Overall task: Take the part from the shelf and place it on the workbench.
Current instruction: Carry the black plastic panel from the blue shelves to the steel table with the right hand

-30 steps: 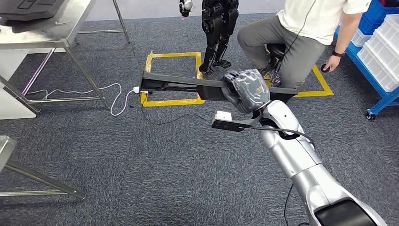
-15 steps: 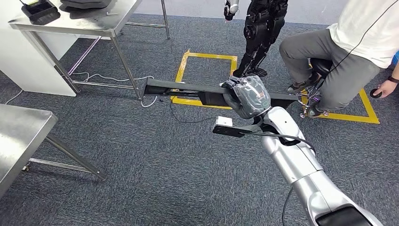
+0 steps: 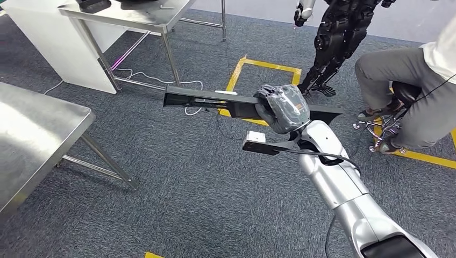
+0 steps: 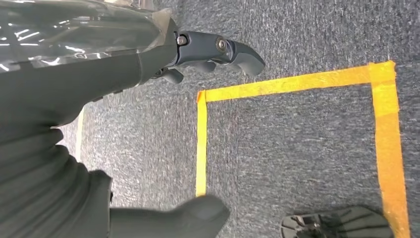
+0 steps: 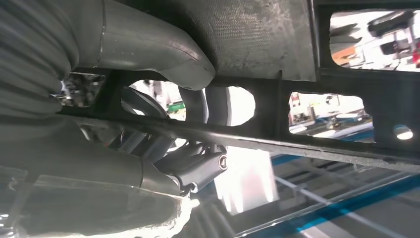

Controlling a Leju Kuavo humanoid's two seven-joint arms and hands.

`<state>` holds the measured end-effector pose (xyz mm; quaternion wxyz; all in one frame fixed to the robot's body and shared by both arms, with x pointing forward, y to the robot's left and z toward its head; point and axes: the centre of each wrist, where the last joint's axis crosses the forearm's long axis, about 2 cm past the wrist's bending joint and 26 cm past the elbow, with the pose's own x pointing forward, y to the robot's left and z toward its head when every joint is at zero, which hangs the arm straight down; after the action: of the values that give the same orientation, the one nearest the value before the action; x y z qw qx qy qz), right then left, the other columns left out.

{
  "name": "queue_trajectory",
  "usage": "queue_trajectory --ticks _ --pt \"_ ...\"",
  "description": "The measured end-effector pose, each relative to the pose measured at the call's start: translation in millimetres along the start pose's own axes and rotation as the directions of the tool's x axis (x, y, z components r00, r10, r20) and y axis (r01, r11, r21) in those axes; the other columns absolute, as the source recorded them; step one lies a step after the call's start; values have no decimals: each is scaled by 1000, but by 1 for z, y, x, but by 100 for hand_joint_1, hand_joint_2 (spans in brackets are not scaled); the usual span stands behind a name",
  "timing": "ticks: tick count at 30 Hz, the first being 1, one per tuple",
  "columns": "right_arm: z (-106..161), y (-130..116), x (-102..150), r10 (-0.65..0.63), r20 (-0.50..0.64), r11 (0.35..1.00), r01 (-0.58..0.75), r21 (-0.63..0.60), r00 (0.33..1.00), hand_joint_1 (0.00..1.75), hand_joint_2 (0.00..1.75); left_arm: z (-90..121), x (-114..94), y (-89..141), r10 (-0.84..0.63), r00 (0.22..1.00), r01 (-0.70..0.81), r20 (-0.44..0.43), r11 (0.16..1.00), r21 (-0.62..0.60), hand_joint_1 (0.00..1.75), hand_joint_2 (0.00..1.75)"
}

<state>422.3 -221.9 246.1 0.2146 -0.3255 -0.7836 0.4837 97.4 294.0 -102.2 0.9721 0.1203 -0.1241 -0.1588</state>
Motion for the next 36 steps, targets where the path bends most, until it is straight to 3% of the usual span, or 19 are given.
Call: queue_trajectory --ticks 36 --pt "-1 -2 -1 16 5 1000 -16 5 1000 175 175 1 6 -3 -9 1000 9 10 1000 5 0 175"
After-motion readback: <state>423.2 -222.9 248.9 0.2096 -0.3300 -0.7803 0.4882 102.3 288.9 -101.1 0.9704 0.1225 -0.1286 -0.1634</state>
